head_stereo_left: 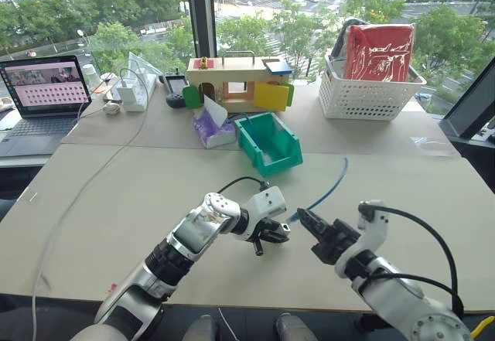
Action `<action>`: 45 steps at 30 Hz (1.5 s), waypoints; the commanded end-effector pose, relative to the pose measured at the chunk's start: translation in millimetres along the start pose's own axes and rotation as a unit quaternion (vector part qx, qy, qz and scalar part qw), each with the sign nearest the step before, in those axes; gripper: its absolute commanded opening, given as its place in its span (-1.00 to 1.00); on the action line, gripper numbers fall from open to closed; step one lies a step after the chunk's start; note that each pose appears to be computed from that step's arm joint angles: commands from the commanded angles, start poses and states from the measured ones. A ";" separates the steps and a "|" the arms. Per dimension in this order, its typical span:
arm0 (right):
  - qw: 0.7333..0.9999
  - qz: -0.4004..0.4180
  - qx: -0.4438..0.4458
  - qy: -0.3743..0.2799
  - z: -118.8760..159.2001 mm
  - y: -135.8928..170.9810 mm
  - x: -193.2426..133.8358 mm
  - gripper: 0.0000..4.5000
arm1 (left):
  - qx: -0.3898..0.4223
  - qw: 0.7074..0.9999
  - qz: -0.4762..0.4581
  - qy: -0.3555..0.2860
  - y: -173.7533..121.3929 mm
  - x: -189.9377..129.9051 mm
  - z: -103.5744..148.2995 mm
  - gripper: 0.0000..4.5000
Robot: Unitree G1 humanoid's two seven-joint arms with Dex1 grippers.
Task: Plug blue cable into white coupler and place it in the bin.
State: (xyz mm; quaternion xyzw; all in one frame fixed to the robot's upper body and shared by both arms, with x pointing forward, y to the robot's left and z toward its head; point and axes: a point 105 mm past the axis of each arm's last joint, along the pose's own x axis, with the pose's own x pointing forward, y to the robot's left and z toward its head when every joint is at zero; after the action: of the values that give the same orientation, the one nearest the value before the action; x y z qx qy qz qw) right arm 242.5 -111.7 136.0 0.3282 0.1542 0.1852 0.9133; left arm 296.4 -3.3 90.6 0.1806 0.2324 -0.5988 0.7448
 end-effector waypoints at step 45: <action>0.982 -0.011 -0.161 0.100 -20.7 -13.6 22.8 -1.00 | -0.073 0.996 0.056 -0.007 1.4 -2.0 2.8 -0.71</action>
State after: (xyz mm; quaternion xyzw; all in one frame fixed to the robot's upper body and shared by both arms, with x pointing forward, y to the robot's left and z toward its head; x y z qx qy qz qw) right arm 264.5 -109.3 117.1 0.1910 0.1925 0.2079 0.9398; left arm 294.6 -2.0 89.1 0.1304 0.2704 -0.5474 0.7812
